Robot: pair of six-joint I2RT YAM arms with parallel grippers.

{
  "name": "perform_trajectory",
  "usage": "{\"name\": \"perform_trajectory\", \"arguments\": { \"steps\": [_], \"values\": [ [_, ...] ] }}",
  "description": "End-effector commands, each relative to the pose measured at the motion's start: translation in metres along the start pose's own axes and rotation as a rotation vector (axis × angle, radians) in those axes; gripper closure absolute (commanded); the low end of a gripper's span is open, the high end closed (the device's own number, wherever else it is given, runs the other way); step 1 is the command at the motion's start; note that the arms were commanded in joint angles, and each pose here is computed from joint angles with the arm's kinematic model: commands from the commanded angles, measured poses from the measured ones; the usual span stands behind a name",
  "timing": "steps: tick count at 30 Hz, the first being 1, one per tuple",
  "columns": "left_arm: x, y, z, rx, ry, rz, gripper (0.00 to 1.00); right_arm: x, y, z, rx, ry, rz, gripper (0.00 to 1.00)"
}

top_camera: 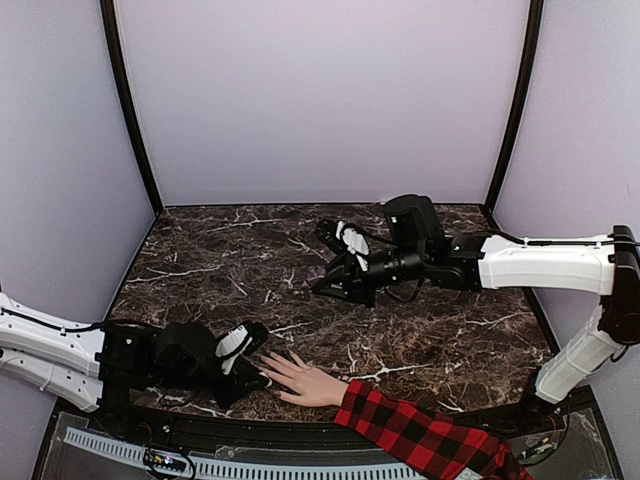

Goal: Paint the nails
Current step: Paint the nail with the hand.

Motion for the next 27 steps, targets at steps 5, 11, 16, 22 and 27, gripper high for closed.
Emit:
{"name": "perform_trajectory", "arguments": {
  "steps": [5,11,16,22,27],
  "values": [
    [-0.013,-0.007,0.003,-0.028,0.041,0.049,1.00,0.001,-0.004,-0.004,0.014,-0.022,0.013,1.00],
    [-0.015,-0.004,0.002,-0.020,0.041,0.020,1.00,0.000,-0.004,-0.004,0.015,-0.023,0.011,1.00],
    [-0.014,0.007,0.002,-0.001,0.038,-0.059,1.00,0.001,-0.005,-0.005,0.016,-0.024,0.013,1.00],
    [-0.010,0.014,0.001,0.012,0.032,-0.110,1.00,0.001,-0.005,-0.005,0.016,-0.023,0.013,1.00],
    [-0.007,0.018,0.001,0.018,0.029,-0.138,1.00,0.001,-0.004,-0.005,0.016,-0.024,0.011,1.00]
  ]
}}
Point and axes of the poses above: each gripper's point midway between its finger pads, its own x axis back along the fingers, its own y axis along the line the jaws close on, z = x × y, the point moved 7 cm from there along x, back along the fingers, and after that the axes turned 6 degrees about x, right-handed, at the moved point
